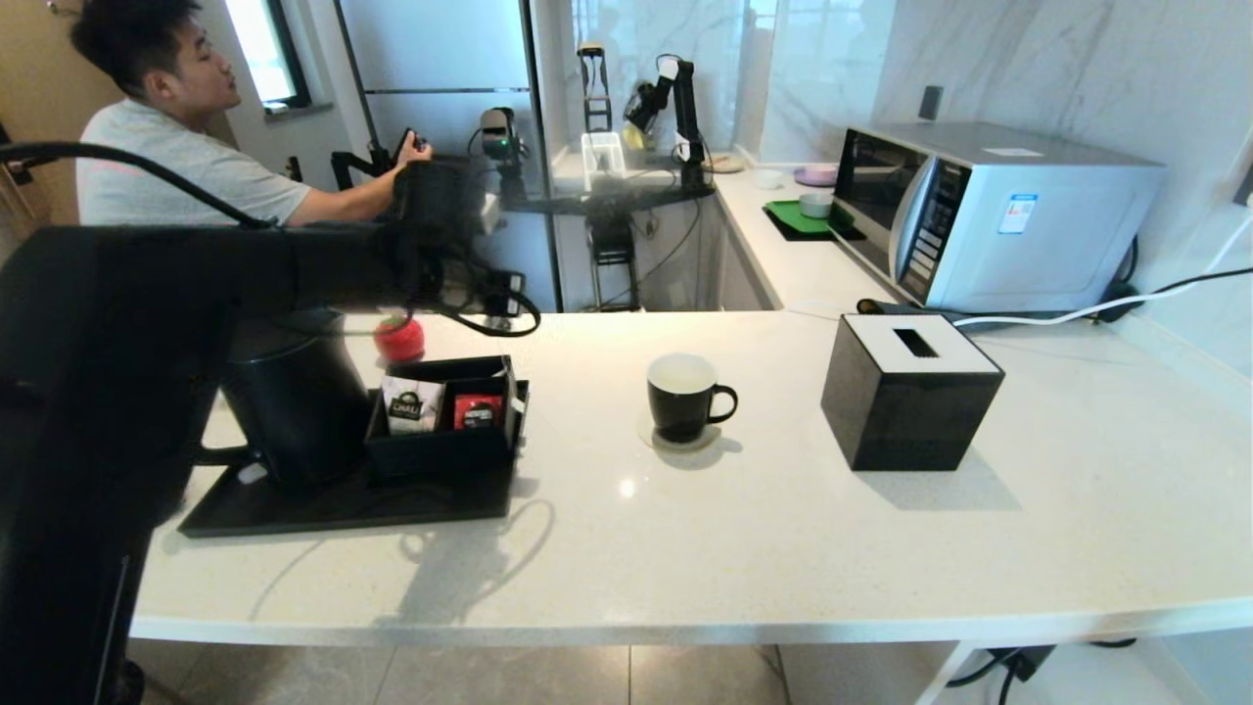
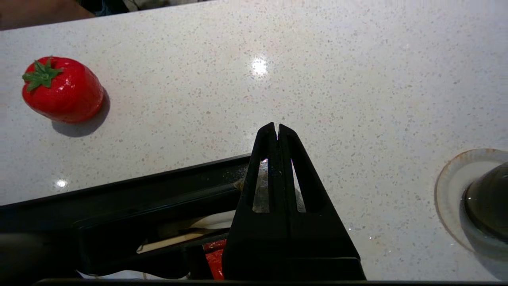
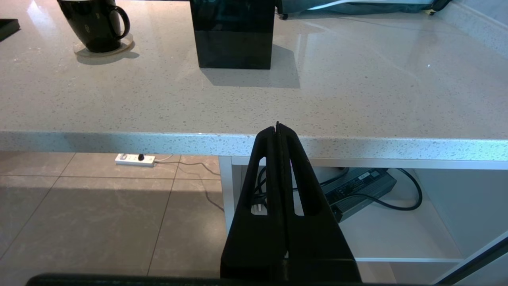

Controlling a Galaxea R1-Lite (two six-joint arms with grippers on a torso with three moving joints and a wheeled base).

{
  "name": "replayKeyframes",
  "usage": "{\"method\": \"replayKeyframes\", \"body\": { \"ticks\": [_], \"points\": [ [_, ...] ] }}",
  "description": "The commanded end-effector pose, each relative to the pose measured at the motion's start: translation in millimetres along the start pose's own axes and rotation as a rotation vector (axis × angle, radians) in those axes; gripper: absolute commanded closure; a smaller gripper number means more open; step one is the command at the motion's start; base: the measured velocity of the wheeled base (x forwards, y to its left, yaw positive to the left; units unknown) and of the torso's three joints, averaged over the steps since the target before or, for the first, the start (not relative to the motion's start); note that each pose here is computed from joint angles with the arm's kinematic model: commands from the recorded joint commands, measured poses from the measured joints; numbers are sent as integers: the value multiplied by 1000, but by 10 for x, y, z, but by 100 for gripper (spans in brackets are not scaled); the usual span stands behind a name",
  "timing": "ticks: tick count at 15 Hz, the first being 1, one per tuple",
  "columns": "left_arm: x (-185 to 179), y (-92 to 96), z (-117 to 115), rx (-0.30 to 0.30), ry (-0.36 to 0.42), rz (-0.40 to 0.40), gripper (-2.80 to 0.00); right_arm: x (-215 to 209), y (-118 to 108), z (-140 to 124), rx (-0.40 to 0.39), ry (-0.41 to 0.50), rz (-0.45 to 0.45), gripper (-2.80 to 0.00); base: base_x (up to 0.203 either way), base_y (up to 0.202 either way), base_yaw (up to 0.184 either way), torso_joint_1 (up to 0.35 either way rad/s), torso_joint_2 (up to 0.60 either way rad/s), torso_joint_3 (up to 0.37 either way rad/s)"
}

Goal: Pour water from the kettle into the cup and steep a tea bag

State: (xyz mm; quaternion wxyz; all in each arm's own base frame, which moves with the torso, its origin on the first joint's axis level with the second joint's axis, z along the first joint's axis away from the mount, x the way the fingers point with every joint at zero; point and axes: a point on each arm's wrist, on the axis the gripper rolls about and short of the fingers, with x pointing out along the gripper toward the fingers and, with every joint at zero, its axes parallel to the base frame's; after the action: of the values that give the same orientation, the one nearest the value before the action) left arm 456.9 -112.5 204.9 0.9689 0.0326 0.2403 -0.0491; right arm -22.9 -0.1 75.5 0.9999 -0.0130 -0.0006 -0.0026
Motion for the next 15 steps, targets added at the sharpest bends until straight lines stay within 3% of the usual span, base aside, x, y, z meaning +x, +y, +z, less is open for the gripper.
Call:
{"method": "replayKeyframes", "body": {
  "ticks": [1,6,10,13,15],
  "points": [
    [-128,20,100,-6,-31,-1,0,1,0,0,-1,1,1,0,0,0,0,0,0,0],
    [-258,15,230,-12,-100,-9,0,1,0,0,0,1,-1,0,0,0,0,0,0,0],
    [-323,118,284,-25,-118,10,0,1,0,0,0,1,1,0,0,0,0,0,0,0],
    [-394,147,333,-71,-135,11,0,1,0,0,-1,1,0,0,0,0,0,0,0,0],
    [-443,139,365,-72,-147,7,0,1,3,-1,-43,2,11,0,0,0,0,0,0,0]
  ]
}}
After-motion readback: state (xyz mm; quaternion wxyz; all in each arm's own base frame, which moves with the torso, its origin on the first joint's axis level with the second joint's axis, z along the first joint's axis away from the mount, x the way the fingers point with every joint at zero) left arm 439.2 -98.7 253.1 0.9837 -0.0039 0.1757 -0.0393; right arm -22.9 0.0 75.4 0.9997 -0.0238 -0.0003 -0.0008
